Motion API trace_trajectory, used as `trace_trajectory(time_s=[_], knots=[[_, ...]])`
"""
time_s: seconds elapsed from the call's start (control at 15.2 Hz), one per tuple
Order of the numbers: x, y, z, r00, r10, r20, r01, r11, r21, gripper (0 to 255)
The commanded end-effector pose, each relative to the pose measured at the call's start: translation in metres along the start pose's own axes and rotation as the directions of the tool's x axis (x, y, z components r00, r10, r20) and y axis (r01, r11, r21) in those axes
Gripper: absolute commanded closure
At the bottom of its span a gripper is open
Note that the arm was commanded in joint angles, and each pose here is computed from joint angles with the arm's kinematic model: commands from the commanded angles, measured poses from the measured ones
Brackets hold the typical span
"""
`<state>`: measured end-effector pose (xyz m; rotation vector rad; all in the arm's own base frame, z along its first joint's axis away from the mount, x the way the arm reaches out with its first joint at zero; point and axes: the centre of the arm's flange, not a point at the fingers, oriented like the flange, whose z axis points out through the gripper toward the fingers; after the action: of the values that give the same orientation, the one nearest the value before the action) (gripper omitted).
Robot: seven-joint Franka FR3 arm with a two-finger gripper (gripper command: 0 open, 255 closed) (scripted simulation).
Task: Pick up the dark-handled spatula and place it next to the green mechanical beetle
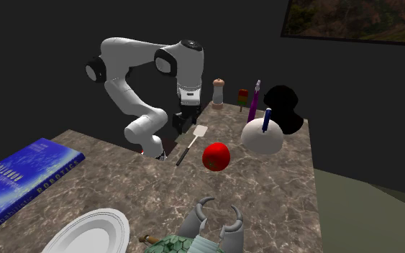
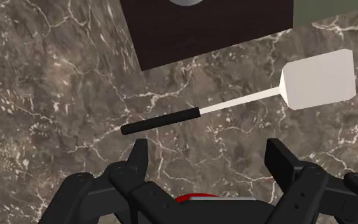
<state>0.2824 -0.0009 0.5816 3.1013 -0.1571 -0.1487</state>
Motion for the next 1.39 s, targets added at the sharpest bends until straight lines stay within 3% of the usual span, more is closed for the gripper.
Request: trace_trajectory(time_s=[0.0,0.07,0.13,0.2,0.26,0.33,0.4,0.46,0.92,1.32], knots=[[0.0,0.0,0.0,1.0,0.0,0.0,0.0,1.0,0.0,0],[-0.008,-0.004,0.011,0.978,0.209,-0.017,-0.209,0.978,0.01,0],[-0.014,-0.01,0.022,0.912,0.409,-0.031,-0.408,0.913,0.023,0],[-0.019,-0.017,0.034,0.806,0.591,-0.043,-0.589,0.807,0.039,0],[-0.022,-0.025,0.045,0.664,0.746,-0.051,-0.744,0.666,0.057,0],[-0.023,-0.034,0.056,0.492,0.869,-0.055,-0.865,0.495,0.076,0],[-0.022,-0.042,0.068,0.299,0.953,-0.054,-0.948,0.303,0.096,0],[-0.022,-0.045,0.07,0.248,0.967,-0.054,-0.962,0.252,0.101,0],[-0.017,-0.043,0.11,0.248,0.967,-0.054,-0.962,0.252,0.101,0],[-0.017,-0.043,0.11,0.248,0.967,-0.054,-0.962,0.252,0.101,0]])
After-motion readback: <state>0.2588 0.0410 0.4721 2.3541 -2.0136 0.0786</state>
